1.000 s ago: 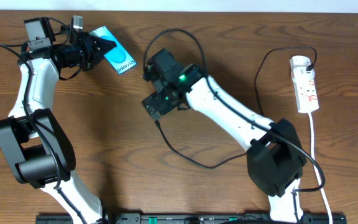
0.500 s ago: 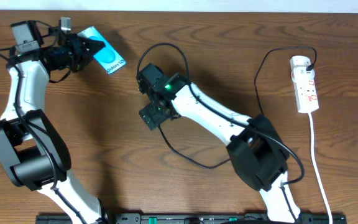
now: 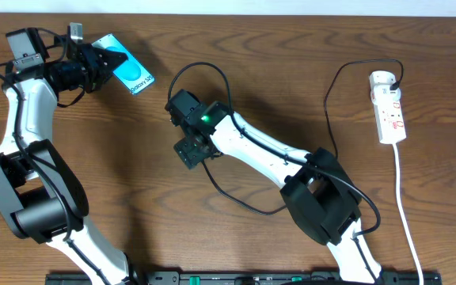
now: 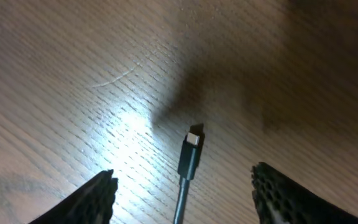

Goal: Plug charger to phone and switch on socket
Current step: 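Move the right gripper down over the cable's USB-C plug, then lower the right gripper and close it on the USB-C plug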

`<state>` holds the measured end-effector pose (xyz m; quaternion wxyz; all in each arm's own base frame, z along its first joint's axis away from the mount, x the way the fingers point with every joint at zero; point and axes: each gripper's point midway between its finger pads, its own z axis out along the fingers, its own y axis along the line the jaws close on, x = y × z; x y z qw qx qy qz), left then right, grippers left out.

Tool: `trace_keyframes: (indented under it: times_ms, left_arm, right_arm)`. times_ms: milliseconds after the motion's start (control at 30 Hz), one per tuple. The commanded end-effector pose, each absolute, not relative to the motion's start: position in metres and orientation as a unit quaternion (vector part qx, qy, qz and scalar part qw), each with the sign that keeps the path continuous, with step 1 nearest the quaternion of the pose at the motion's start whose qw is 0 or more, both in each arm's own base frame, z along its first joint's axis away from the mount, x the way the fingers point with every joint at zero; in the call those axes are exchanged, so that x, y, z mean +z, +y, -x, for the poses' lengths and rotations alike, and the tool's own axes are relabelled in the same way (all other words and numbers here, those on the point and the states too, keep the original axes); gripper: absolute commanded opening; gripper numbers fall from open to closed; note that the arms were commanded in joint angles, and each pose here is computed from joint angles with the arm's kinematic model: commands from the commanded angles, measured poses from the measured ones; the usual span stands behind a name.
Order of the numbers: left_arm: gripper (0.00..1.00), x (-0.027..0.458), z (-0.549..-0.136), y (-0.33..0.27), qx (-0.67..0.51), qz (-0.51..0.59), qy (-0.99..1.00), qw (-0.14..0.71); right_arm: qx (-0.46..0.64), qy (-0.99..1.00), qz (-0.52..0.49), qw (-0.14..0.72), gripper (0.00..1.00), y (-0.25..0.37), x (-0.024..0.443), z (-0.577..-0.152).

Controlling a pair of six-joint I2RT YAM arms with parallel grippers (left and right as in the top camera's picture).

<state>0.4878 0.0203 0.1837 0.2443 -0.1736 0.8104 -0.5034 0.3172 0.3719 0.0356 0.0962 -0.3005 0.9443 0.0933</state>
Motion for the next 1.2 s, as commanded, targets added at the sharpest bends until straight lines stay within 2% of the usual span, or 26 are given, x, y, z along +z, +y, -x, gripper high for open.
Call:
trace_keyframes:
  times_ms: [0, 267, 433, 567, 867, 1167]
  left_arm:
    - [0.07, 0.2, -0.487, 0.02, -0.504, 0.153, 0.808, 0.263]
    - [0.07, 0.2, -0.488, 0.02, -0.502, 0.153, 0.809, 0.265]
    - [0.07, 0.199, -0.488, 0.021, -0.498, 0.156, 0.811, 0.266]
    - [0.07, 0.199, -0.488, 0.021, -0.498, 0.156, 0.811, 0.266]
    - [0.07, 0.199, -0.488, 0.021, -0.498, 0.156, 0.811, 0.266]
    - [0.07, 0.199, -0.488, 0.021, -0.498, 0.156, 0.811, 0.266]
  right_arm:
    - [0.085, 0.949, 0.291, 0.088, 0.68, 0.373, 0.024, -0.314]
    - [0.073, 0.952, 0.289, 0.066, 0.67, 0.372, 0.0, -0.307]
    - [0.067, 0.952, 0.293, 0.055, 0.63, 0.374, -0.011, -0.3]
    - [0.067, 0.951, 0.297, 0.055, 0.56, 0.377, -0.011, -0.297]
    - [0.064, 0.954, 0.29, 0.051, 0.55, 0.375, -0.012, -0.295]
    - [0.051, 0.958, 0.278, 0.047, 0.47, 0.369, -0.013, -0.295]
